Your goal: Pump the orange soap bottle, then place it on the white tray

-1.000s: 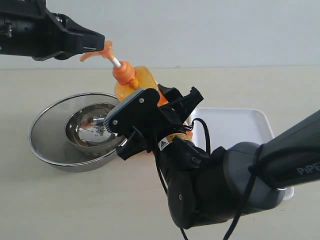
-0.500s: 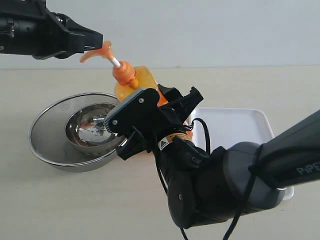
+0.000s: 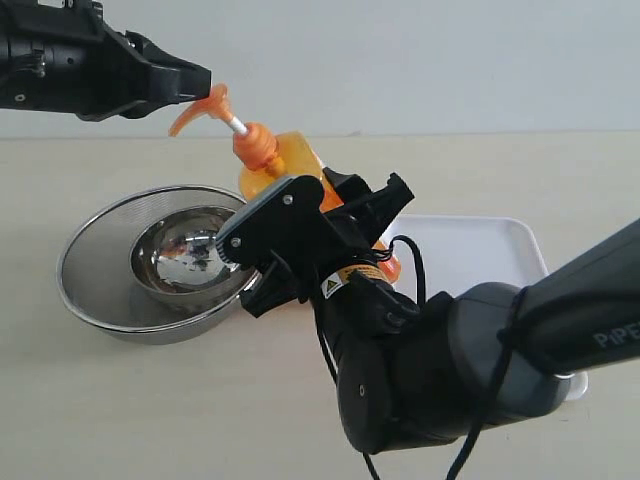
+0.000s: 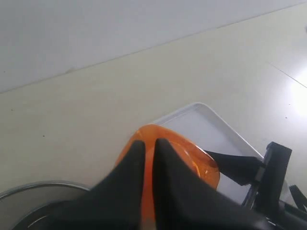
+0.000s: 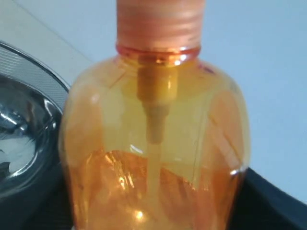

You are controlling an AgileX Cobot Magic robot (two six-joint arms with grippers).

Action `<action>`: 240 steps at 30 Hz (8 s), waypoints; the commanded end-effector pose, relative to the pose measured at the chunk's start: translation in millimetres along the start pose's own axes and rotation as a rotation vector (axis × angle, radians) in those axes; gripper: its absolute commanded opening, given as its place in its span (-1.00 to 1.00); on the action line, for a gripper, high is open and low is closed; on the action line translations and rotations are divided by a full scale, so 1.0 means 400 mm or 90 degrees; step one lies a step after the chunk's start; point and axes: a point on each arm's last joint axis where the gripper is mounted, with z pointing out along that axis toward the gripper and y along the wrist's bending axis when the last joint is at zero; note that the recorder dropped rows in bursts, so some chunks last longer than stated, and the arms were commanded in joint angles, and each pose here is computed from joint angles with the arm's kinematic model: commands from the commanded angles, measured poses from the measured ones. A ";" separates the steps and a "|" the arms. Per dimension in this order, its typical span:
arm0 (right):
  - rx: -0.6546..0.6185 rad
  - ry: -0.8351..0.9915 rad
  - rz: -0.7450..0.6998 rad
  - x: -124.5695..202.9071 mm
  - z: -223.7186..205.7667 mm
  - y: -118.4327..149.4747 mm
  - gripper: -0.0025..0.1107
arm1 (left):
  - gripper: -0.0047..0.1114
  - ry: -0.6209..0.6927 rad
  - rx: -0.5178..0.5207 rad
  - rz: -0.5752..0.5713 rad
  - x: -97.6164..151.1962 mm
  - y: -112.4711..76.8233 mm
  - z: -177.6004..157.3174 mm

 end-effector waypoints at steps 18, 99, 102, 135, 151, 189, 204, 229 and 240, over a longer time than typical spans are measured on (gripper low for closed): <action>-0.025 -0.010 0.016 -0.006 0.000 0.008 -0.77 | -0.84 0.074 0.030 -0.010 0.063 0.018 0.064; -0.057 -0.042 0.037 -0.026 -0.007 0.030 -0.77 | -0.84 -0.019 -0.005 0.049 -0.009 -0.035 -0.041; -0.048 -0.040 0.043 -0.026 -0.007 0.026 -0.77 | -0.84 -0.055 -0.047 0.057 -0.013 -0.047 -0.093; 0.007 -0.030 0.138 -0.042 -0.012 -0.009 -0.77 | -0.84 -0.167 -0.159 0.025 0.188 -0.109 -0.290; 0.023 -0.026 0.210 -0.039 -0.013 -0.015 -0.77 | -0.84 -0.214 -0.164 -0.040 0.373 -0.146 -0.366; 0.103 -0.047 0.311 -0.061 -0.024 -0.062 -0.77 | -0.84 -0.387 -0.116 -0.076 0.485 -0.184 -0.431; 0.114 -0.066 0.311 -0.085 -0.033 -0.083 -0.77 | -0.84 -0.387 -0.116 -0.076 0.485 -0.184 -0.431; 0.056 0.044 0.311 -0.049 -0.028 -0.051 0.45 | -0.84 -0.387 -0.116 -0.076 0.485 -0.184 -0.431; 0.048 0.066 0.276 0.019 -0.006 -0.001 0.45 | -0.84 -0.387 -0.115 -0.076 0.485 -0.185 -0.431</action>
